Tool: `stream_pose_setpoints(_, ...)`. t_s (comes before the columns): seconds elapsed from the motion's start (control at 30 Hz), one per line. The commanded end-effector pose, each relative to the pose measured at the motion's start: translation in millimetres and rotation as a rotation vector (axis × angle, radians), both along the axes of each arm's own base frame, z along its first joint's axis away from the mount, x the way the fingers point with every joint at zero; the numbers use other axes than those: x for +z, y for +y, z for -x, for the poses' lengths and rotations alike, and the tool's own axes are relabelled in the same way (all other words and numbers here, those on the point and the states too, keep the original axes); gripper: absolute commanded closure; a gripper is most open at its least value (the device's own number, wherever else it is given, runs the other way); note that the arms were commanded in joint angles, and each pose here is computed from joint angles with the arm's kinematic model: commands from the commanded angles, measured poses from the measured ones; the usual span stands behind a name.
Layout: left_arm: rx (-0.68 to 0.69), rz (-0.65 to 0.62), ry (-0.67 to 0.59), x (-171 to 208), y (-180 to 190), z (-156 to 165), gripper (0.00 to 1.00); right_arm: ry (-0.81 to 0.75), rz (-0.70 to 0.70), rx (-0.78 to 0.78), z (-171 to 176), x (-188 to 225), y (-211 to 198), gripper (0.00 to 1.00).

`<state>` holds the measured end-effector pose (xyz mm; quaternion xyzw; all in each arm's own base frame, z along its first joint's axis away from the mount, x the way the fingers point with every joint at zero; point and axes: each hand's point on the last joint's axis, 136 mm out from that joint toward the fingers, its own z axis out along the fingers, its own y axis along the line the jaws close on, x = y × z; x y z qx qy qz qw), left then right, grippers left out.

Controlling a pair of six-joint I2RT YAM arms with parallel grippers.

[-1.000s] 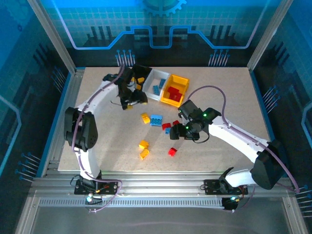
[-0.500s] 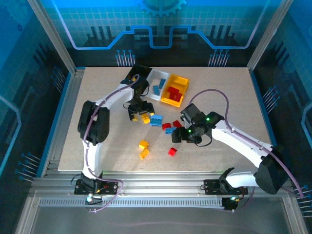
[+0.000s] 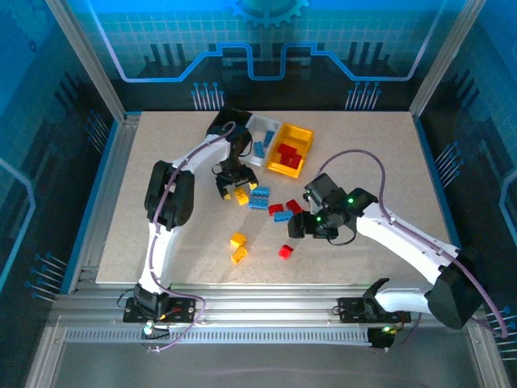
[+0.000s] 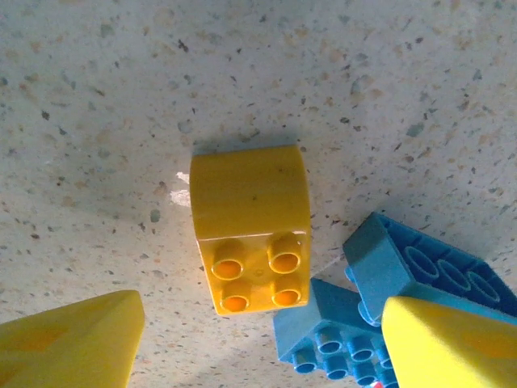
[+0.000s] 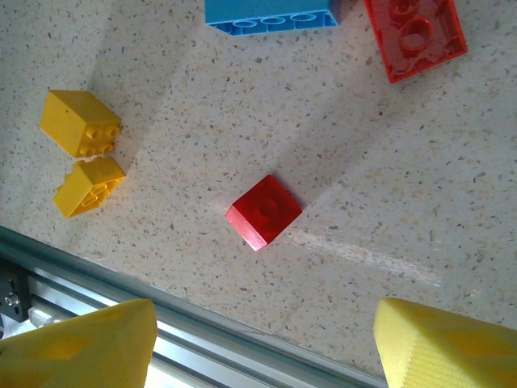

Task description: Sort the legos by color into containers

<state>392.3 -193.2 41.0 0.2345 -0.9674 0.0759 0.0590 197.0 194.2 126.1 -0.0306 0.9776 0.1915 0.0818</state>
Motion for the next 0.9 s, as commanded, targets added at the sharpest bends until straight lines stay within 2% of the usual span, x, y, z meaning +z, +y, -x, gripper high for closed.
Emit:
stream_pose_setpoints(0.0, 0.077, -0.036, 0.072, -21, 6, 7, 0.24, 0.002, 0.003, -0.002, 4, 0, -8, 0.27)
stream_pose_setpoints(0.23, 0.114, -0.019, 0.095, -31, 5, 12, 0.34, 0.009, 0.003, -0.009, 5, -3, -12, 0.27)
stream_pose_setpoints(0.33, 0.163, -0.012, 0.109, -35, 9, 18, 0.33, 0.009, 0.0, -0.017, 5, -3, -12, 0.27)
stream_pose_setpoints(0.47, 0.229, 0.057, 0.079, -37, 7, 16, 0.31, 0.01, -0.001, -0.029, 6, -4, -14, 0.27)
stream_pose_setpoints(0.6, 0.248, 0.148, 0.009, -30, -3, 3, 0.27, 0.01, -0.004, -0.038, 6, -4, -14, 0.27)
stream_pose_setpoints(0.87, 0.261, 0.196, -0.044, -18, -1, -9, 0.25, 0.018, -0.01, -0.049, 6, -5, -10, 0.27)
